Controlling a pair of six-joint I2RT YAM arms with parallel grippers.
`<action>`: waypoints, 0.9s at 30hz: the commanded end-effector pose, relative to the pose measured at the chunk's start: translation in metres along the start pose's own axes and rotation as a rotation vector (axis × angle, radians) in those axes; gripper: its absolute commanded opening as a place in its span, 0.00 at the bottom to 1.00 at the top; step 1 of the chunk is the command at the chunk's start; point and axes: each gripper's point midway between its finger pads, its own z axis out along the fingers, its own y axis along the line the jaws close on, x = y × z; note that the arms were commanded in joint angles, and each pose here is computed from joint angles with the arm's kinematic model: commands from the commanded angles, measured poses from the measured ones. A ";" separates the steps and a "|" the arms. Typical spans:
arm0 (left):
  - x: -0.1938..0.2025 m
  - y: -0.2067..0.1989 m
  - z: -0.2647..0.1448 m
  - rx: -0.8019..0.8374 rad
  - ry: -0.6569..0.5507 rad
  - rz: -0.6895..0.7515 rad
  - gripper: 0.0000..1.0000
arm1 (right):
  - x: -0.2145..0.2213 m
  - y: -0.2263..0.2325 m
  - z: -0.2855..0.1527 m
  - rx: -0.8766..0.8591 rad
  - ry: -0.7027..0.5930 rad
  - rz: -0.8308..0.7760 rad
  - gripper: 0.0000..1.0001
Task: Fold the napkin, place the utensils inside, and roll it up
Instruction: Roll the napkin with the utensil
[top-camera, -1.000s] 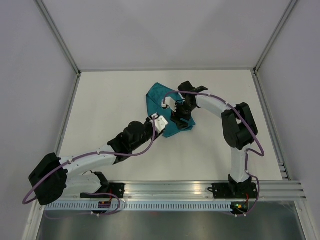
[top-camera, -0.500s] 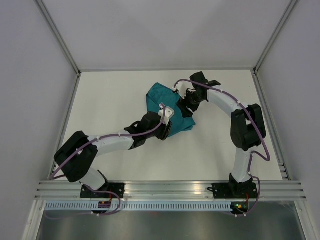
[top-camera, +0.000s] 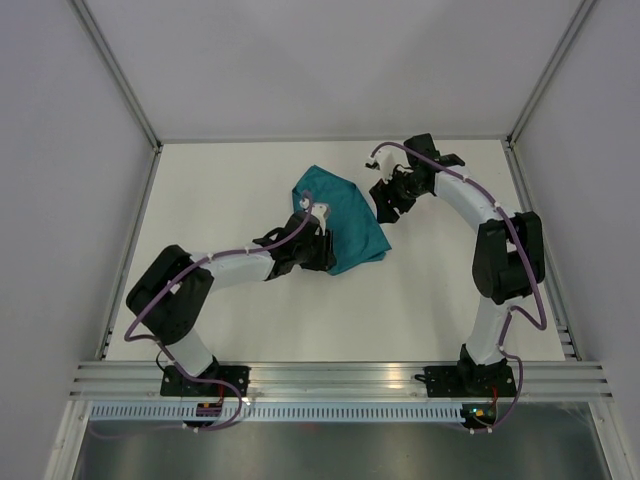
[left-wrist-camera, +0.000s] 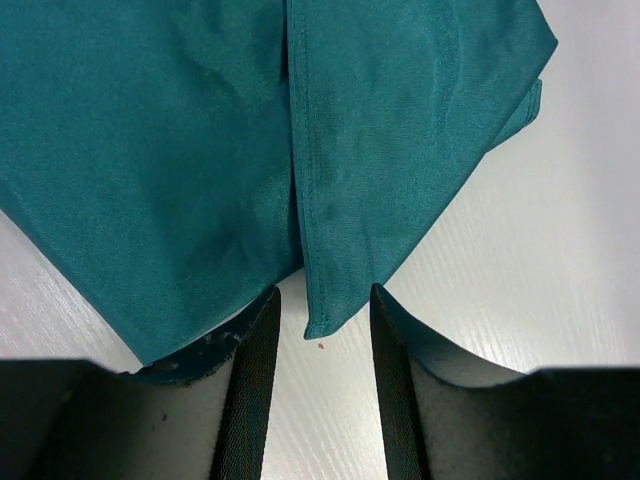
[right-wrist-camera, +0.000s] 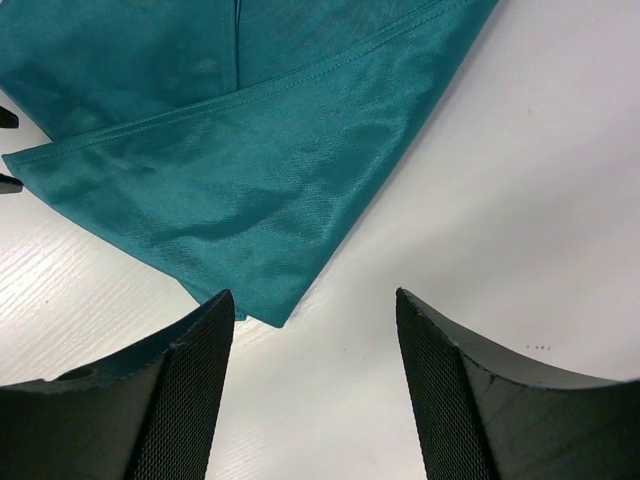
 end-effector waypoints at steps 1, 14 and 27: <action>0.001 -0.009 0.000 0.038 0.028 -0.079 0.47 | -0.018 0.005 -0.019 0.010 -0.067 -0.001 0.71; 0.014 -0.012 0.013 0.065 0.113 -0.097 0.38 | -0.016 0.003 -0.021 0.008 -0.072 0.016 0.71; -0.025 -0.008 0.008 0.077 0.076 -0.058 0.03 | -0.012 -0.001 -0.022 0.009 -0.068 0.030 0.70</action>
